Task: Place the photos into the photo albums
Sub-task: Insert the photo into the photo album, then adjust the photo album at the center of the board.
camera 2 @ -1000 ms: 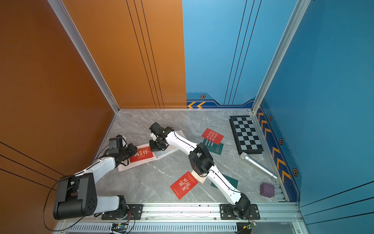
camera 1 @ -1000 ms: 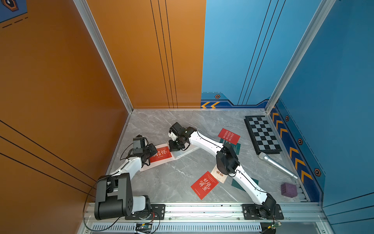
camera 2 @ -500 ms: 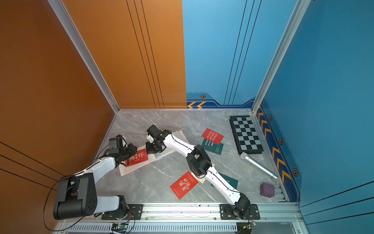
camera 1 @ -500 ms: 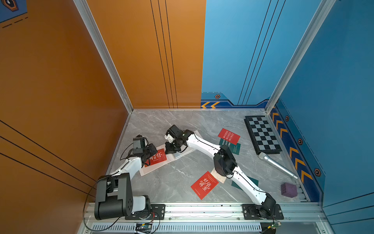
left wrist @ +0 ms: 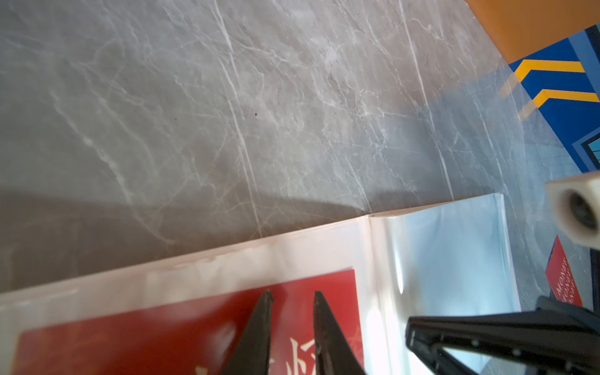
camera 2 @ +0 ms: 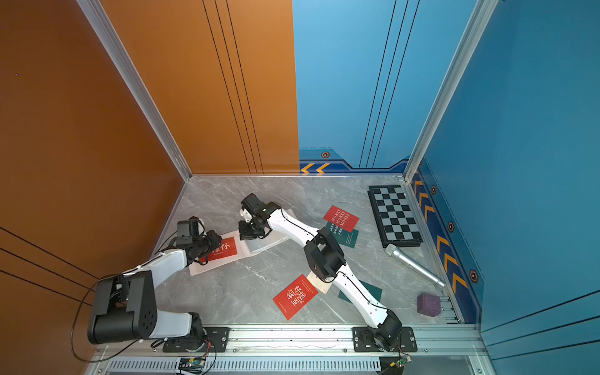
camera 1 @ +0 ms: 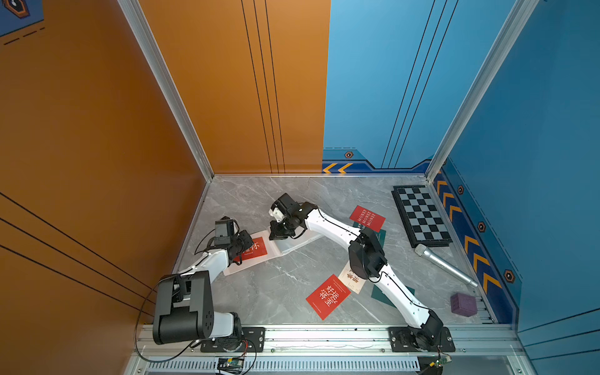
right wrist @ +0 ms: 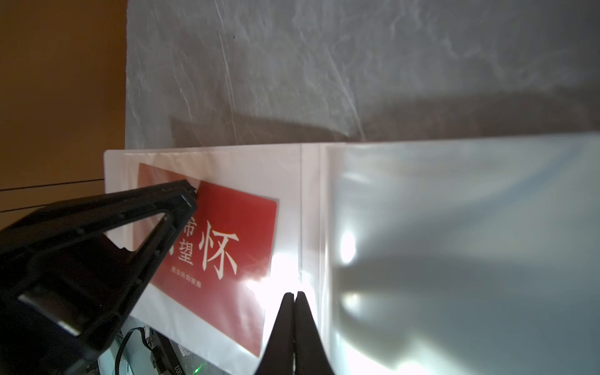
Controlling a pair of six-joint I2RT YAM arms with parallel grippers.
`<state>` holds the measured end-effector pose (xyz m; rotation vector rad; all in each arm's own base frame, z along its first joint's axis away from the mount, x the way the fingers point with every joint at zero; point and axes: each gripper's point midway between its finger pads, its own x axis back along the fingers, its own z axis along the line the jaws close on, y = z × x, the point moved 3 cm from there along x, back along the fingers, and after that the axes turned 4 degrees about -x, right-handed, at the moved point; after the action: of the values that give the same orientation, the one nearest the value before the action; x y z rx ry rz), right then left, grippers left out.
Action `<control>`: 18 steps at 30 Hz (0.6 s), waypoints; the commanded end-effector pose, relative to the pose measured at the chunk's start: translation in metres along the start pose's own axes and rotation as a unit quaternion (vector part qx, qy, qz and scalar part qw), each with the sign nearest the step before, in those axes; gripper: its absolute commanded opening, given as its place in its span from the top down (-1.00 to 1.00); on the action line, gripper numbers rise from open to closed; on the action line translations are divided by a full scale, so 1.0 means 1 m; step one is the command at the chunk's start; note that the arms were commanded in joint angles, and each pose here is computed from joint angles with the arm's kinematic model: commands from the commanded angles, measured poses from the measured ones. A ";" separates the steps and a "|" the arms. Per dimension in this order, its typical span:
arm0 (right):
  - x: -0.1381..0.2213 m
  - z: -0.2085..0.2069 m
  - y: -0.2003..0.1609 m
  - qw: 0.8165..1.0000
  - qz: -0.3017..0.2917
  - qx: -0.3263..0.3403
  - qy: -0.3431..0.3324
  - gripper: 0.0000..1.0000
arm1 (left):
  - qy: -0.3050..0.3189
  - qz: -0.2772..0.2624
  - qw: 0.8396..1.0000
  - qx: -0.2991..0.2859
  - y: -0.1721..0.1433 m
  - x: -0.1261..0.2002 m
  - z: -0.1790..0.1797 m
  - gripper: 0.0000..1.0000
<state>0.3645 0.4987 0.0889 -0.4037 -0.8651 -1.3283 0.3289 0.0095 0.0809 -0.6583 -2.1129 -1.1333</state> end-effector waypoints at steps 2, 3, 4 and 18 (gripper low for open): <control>0.012 0.001 0.019 1.000 -0.030 0.009 0.000 0.87 | -0.011 -0.001 1.000 -0.013 0.005 0.000 -0.008 0.50; 0.010 0.001 0.016 1.000 -0.028 0.011 -0.002 0.87 | -0.011 -0.002 1.000 -0.014 0.005 0.000 -0.007 0.50; 0.006 0.002 0.014 1.000 -0.027 0.014 -0.006 0.87 | -0.010 0.000 1.000 -0.013 0.004 0.000 -0.007 0.50; 0.032 0.022 -0.030 0.997 0.003 0.072 -0.028 0.87 | -0.015 0.018 1.000 -0.017 -0.002 -0.008 -0.009 0.50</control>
<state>0.3394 0.4934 0.0717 -0.4279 -0.9168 -1.2495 0.3301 0.0039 0.0750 -0.6939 -2.1007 -1.1233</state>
